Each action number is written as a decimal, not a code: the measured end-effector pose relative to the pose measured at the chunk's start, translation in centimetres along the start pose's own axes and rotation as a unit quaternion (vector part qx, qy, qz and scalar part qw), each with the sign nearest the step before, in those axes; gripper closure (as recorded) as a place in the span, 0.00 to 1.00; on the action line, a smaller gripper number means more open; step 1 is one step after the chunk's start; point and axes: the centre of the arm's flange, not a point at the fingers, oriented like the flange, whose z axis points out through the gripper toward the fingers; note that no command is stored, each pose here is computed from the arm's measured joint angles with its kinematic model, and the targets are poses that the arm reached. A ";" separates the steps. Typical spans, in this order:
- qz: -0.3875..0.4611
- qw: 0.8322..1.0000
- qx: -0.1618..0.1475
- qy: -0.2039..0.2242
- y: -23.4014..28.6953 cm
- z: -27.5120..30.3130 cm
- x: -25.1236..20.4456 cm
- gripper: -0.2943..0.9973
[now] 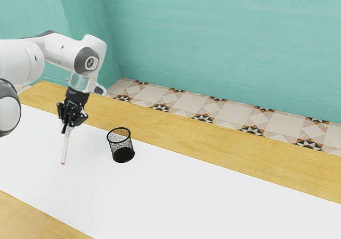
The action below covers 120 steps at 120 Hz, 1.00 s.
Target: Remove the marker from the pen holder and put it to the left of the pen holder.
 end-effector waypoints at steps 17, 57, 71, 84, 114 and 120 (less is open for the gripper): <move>0.004 1.000 -0.001 -0.029 0.6 2.6 2.3 0.84; 0.002 0.999 -0.011 -0.039 1.2 3.3 2.9 0.47; 0.001 0.999 -0.016 -0.031 1.4 2.5 2.4 0.37; -0.002 1.000 -0.021 -0.017 1.2 1.0 1.3 0.31; 0.008 0.980 -0.035 0.195 4.2 -16.1 -18.0 0.25; 0.014 0.976 -0.043 0.213 4.6 -16.9 -19.2 0.25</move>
